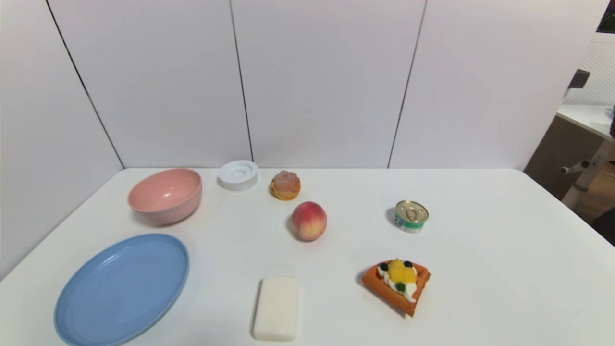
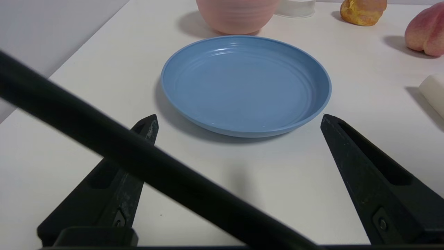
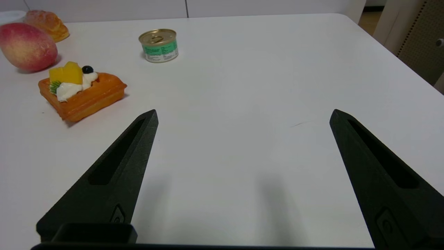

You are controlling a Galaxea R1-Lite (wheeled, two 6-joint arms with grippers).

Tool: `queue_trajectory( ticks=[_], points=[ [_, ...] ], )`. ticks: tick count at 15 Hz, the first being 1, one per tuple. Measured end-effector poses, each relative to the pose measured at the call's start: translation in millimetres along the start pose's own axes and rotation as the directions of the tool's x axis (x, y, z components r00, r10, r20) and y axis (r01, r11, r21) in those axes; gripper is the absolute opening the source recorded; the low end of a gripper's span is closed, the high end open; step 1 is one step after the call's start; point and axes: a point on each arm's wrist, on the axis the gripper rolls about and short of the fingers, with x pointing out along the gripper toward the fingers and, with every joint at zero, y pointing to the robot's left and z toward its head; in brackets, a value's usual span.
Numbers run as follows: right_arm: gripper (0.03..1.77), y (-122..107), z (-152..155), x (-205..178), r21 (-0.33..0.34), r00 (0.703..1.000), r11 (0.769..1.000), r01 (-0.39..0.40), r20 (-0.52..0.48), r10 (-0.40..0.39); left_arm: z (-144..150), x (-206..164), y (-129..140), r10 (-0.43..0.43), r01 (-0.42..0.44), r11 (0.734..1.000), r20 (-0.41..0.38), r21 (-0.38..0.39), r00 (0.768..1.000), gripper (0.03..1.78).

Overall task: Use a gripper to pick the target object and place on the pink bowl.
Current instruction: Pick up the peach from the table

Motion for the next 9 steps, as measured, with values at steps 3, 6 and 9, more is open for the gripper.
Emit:
queue_trajectory(
  ticks=[3, 6, 9],
  points=[
    [1.71, 0.0, 0.0, 0.0, 0.0, 1.0, 1.0, 0.0, 0.0, 0.0, 30.5, 8.8, -1.4, -0.014, 0.015, 1.0, -0.041, 0.003, 0.999, 1.69],
    [1.71, 0.0, 0.0, 0.0, 0.0, 1.0, 1.0, 0.0, 0.0, 0.0, 104.9, 28.5, -6.3, -0.078, 0.079, 0.997, -0.019, 0.01, 0.997, 1.69],
    [1.71, 0.0, 0.0, 0.0, 0.0, 1.0, 1.0, 0.0, 0.0, 0.0, 177.8, 67.6, -19.6, -0.175, 0.175, 0.984, -0.005, 0.02, 0.985, 1.69]
  ],
)
